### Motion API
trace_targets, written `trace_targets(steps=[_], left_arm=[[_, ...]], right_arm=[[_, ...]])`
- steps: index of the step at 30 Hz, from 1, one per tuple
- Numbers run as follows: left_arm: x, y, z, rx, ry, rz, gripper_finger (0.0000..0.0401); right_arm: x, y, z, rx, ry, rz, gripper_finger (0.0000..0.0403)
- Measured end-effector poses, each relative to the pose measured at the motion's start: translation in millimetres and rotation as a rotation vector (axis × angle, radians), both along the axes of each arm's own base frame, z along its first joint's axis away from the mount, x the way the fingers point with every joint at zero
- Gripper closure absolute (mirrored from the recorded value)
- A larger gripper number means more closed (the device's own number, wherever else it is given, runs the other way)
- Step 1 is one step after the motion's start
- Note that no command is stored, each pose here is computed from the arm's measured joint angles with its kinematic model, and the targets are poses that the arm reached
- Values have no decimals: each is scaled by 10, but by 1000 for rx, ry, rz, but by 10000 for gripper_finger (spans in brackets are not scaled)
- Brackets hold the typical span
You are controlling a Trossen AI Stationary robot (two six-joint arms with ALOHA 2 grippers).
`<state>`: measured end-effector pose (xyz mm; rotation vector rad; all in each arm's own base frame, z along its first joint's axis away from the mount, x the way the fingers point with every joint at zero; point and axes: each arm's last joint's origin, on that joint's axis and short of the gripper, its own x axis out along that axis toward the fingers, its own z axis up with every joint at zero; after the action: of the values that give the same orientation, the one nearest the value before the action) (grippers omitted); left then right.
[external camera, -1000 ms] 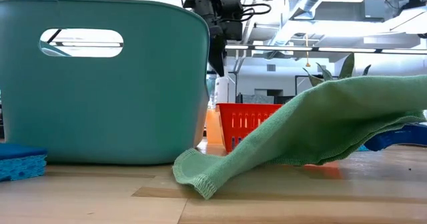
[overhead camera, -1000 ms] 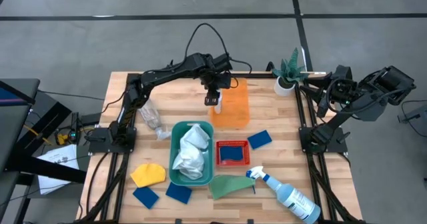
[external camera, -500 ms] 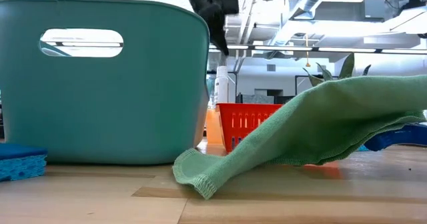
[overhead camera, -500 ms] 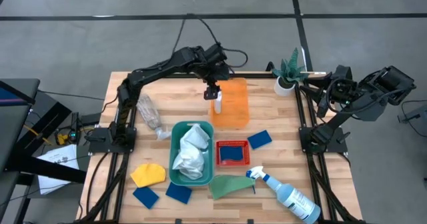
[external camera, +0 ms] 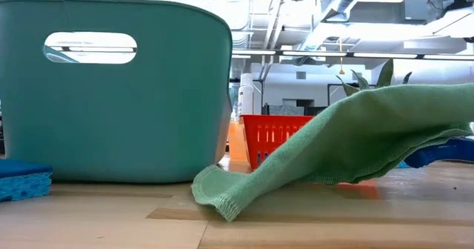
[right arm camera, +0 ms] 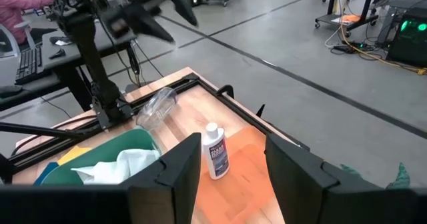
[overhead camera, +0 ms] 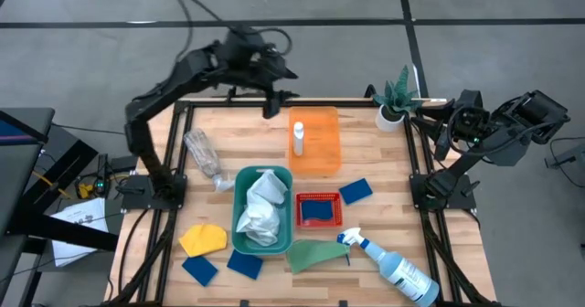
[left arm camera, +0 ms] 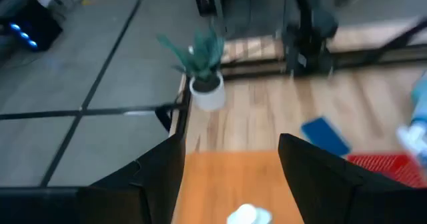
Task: Pick & Place Kitchen Items
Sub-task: Put the blue sponge into the red bin
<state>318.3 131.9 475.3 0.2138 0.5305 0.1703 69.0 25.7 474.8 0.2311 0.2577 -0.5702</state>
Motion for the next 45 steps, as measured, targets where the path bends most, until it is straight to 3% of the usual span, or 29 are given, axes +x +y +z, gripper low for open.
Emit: trace_targets(steps=[5, 12, 19, 24, 29, 34, 41, 45], left_arm=[[-309, -112, 65, -39, -50, 21, 164], [-668, -270, -187, -122, -172, 71, 164], [-933, -406, -493, -201, -459, 97, 164], [-1072, -464, -562, -172, -694, 67, 164], [-1192, -515, -528, -131, -829, 38, 164], [-1205, -521, -497, -119, -863, 29, 164], [-1209, -523, -476, -111, -884, 24, 164], [-1214, -526, -460, -104, -901, 20, 164]], right_arm=[[-49, -49, 13, 4, -34, -26, 243], [-89, -133, 20, 55, -75, -108, 243], [-74, -177, 6, 96, -43, -154, 243], [-57, -200, -8, 146, -19, -177, 243], [-26, -218, -49, 217, 3, -205, 243], [46, -232, -331, 334, 25, -317, 243], [158, -209, -1044, 602, 137, -473, 243], [313, -150, -1401, 698, 172, -515, 243]])
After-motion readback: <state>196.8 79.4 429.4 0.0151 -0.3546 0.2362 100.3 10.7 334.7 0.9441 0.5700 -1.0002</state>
